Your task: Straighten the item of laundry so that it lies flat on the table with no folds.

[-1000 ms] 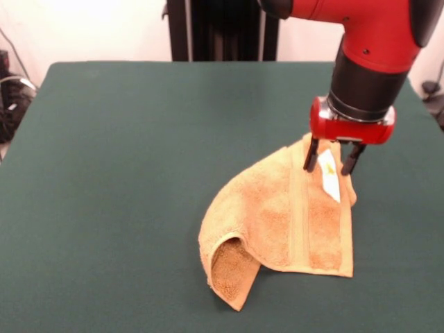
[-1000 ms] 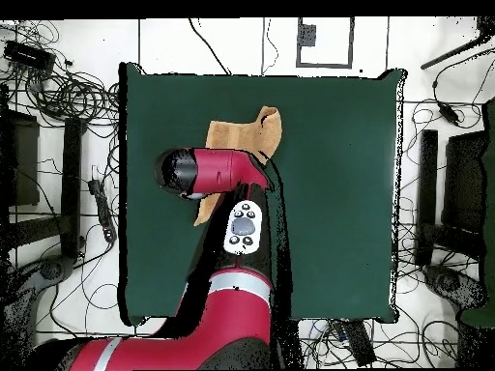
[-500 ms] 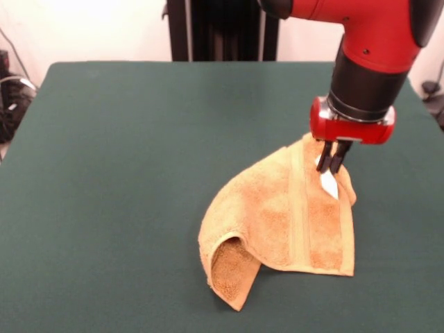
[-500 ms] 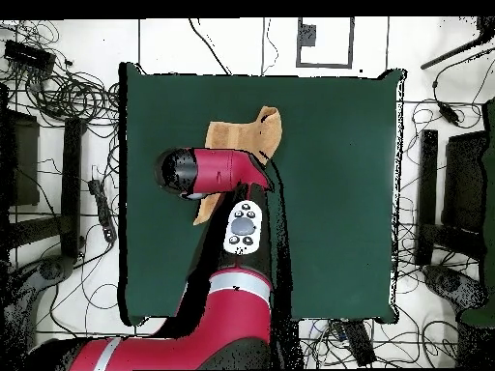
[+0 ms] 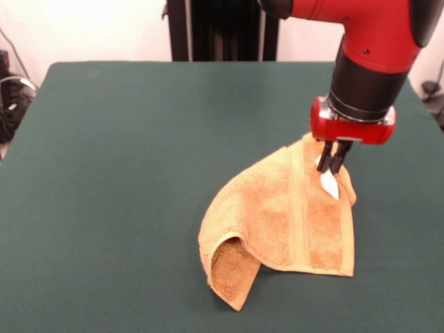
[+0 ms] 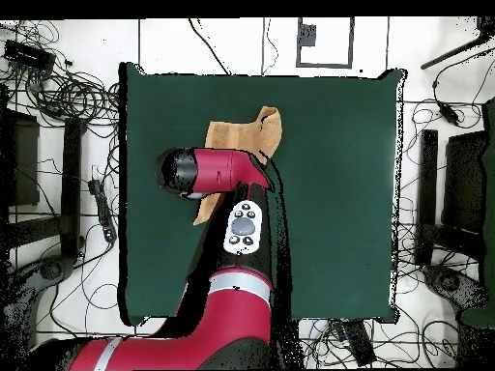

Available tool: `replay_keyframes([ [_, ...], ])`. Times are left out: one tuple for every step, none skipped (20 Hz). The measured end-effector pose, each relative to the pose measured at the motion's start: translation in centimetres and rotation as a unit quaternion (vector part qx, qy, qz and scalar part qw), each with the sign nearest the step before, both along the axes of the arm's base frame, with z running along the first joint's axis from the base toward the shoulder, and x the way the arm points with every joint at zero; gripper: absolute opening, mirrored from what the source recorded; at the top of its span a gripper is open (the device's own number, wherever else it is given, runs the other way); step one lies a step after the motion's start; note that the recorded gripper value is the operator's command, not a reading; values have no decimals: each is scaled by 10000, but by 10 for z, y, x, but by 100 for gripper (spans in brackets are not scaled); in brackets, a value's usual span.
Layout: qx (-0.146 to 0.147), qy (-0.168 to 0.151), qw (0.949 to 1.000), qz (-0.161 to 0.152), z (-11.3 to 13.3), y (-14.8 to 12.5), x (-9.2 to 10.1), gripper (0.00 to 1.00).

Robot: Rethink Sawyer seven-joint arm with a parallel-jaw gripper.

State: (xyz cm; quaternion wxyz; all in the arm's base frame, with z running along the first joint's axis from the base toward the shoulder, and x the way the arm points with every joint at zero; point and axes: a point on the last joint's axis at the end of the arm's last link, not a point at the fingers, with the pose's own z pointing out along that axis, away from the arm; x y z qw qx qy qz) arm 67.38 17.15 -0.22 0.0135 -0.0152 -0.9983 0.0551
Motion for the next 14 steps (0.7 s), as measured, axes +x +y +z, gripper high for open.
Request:
replay_keyframes([
  [1,0,10000,-1,0,0,0,0],
  [1,0,10000,-2,0,0,0,0],
  [4,0,10000,-6,0,0,0,0],
  [6,0,10000,-8,0,0,0,0],
  [16,-3,10000,-22,1,1,1,0],
  [20,-5,10000,-28,1,1,1,0],
  [34,-10,10000,-45,2,1,2,0],
  [48,-16,10000,-63,2,2,2,0],
  [65,-23,9999,-81,3,3,3,0],
  [79,-31,9999,-92,4,4,4,0],
  [94,-39,9999,-104,5,6,4,0],
  [102,-42,9999,-108,6,7,5,0],
  [130,-55,9998,-120,8,11,5,0],
  [146,-61,9998,-124,9,14,6,0],
])
